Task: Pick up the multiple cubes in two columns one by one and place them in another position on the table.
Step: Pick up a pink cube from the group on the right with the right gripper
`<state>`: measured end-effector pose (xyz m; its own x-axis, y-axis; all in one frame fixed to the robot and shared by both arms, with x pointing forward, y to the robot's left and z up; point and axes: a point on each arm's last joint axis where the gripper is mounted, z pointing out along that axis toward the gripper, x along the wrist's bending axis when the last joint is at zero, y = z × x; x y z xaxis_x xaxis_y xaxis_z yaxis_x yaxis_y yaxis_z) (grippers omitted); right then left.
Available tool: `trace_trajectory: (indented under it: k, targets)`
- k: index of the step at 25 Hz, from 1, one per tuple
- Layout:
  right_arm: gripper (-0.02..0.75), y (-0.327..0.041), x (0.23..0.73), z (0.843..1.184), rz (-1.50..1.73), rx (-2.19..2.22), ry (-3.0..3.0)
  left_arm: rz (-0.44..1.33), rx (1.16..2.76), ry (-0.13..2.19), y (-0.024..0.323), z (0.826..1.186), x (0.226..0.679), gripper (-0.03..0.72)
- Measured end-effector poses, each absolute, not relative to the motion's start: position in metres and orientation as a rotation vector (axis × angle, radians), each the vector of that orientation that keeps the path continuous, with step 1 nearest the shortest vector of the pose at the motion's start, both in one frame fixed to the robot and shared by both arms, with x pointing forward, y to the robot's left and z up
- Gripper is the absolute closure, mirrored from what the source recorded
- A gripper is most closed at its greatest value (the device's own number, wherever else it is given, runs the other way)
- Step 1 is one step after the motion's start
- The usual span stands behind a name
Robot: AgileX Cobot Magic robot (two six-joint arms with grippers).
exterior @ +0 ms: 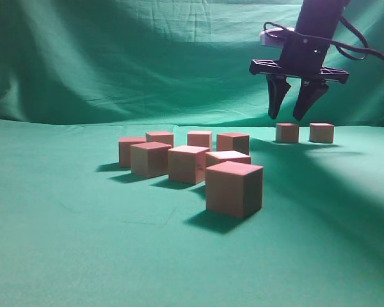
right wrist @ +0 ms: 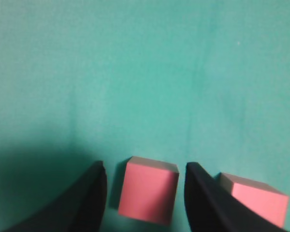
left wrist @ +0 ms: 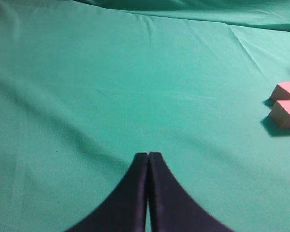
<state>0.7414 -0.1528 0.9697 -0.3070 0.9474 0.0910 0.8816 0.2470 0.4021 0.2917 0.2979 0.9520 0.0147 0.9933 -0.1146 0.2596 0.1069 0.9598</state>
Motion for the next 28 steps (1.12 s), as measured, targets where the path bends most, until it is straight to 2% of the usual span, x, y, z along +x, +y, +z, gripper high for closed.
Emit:
trace_trajectory:
  k: [11, 17, 21, 24, 28]
  targets:
    - [0.362, -0.153, 0.74, 0.966, 0.551, 1.746, 2.359, 0.968, 1.325, 1.426, 0.298, 0.952, 0.292, 0.688]
    - [0.362, -0.152, 0.743, 0.945, 0.519, 1.768, 2.38, 0.968, 1.325, 1.426, 0.298, 0.952, 0.292, 0.688]
    - [0.362, -0.149, 0.743, 0.944, 0.526, 1.759, 2.38, 0.968, 1.325, 1.426, 0.298, 0.952, 0.292, 0.688]
    - [0.477, -0.145, 0.742, 0.944, 0.527, 1.751, 2.387, 0.968, 1.325, 1.426, 0.298, 0.952, 0.292, 0.688]
    - [0.468, -0.14, 0.74, 0.946, 0.526, 1.737, 2.399, 0.968, 1.325, 1.426, 0.298, 0.952, 0.292, 0.688]
